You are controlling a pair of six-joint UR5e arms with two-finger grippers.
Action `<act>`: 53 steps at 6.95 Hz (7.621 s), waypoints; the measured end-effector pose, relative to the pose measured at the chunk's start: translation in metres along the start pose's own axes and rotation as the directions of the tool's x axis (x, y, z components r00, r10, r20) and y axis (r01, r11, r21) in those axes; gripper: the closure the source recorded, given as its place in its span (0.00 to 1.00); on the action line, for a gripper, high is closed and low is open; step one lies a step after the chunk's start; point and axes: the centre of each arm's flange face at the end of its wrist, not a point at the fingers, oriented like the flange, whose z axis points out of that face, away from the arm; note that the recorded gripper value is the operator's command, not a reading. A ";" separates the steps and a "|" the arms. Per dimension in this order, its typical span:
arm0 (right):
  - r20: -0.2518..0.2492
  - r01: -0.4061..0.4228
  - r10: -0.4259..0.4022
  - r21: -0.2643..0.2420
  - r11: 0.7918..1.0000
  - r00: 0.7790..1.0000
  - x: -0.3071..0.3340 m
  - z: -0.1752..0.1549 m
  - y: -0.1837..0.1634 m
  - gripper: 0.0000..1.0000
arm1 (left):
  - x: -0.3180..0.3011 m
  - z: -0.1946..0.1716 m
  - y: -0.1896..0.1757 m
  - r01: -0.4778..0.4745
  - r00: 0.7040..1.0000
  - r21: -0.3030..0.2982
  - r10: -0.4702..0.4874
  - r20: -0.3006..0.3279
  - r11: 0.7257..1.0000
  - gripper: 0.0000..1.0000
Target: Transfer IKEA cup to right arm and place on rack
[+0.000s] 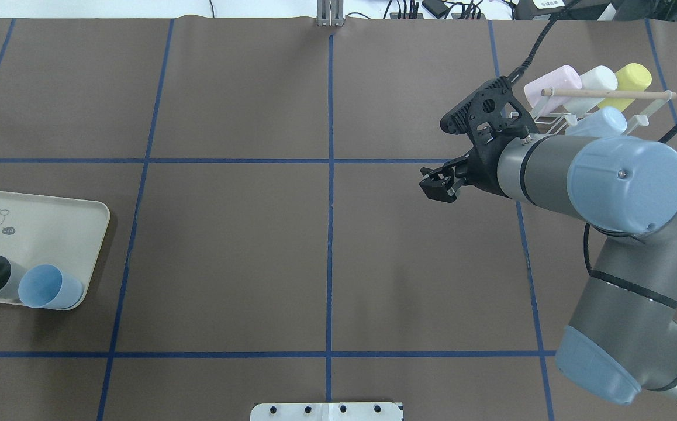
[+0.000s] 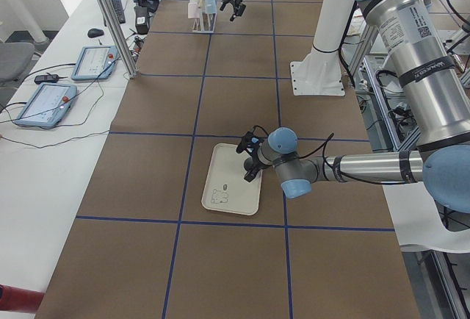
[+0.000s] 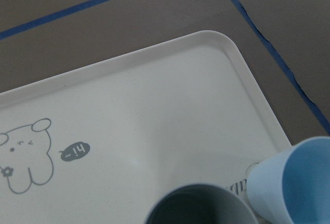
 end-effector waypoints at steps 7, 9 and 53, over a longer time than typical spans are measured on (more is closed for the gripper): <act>0.001 0.004 -0.004 -0.009 1.000 1.000 -0.003 0.004 0.004 0.00 | -0.015 0.024 -0.001 0.008 1.000 -0.007 -0.008 0.022 1.000 0.88; 0.003 0.005 -0.005 -0.011 1.000 1.000 -0.004 0.005 0.004 0.00 | -0.013 0.022 -0.004 0.004 1.000 0.002 -0.004 0.020 1.000 1.00; 0.421 0.050 -0.272 0.469 0.882 0.865 -0.135 0.037 0.015 1.00 | 0.305 -0.015 -0.285 0.478 0.781 0.058 -0.394 -0.484 0.877 0.00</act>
